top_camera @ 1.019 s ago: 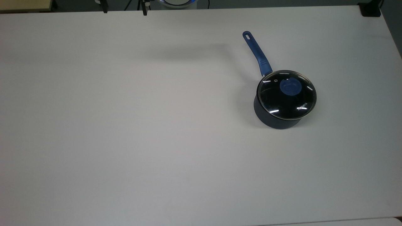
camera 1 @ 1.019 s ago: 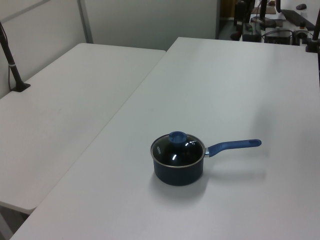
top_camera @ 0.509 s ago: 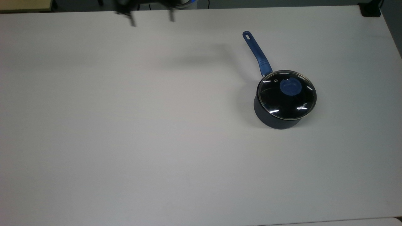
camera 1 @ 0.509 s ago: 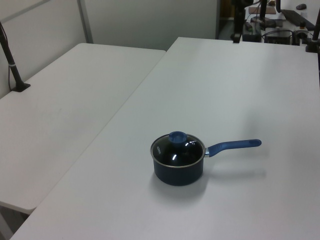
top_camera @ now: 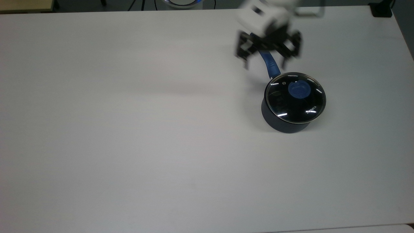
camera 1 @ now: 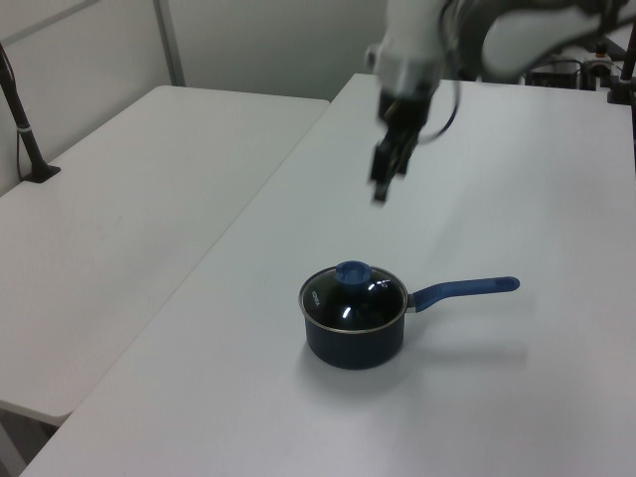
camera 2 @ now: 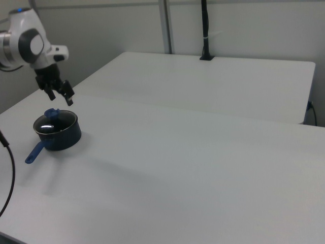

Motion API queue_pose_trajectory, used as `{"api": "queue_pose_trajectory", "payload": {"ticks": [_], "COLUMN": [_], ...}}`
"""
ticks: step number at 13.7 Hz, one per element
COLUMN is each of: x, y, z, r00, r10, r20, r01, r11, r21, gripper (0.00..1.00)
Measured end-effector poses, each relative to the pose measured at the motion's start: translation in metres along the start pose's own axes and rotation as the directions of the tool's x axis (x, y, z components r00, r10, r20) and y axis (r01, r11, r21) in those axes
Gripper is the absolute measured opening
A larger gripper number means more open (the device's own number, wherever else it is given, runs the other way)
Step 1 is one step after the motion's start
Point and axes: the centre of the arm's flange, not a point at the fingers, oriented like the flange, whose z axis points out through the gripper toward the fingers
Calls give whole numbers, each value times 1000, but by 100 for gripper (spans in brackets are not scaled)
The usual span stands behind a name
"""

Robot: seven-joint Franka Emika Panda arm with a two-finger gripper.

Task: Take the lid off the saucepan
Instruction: 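Move the gripper over the saucepan and lower onto the blue lid knob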

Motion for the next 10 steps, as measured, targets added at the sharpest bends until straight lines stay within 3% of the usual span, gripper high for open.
{"api": "queue_pose_trajectory", "payload": {"ticks": [3, 6, 10], "x": [10, 18, 19], "y": [-51, -71, -80], "z": [42, 53, 56], "r00": [997, 993, 993], "r10": [58, 89, 71], "r20": [-49, -79, -94], "r01": [-55, -82, -64], "r11": [997, 993, 995], "r21": [51, 86, 75], "gripper": [100, 100, 100]}}
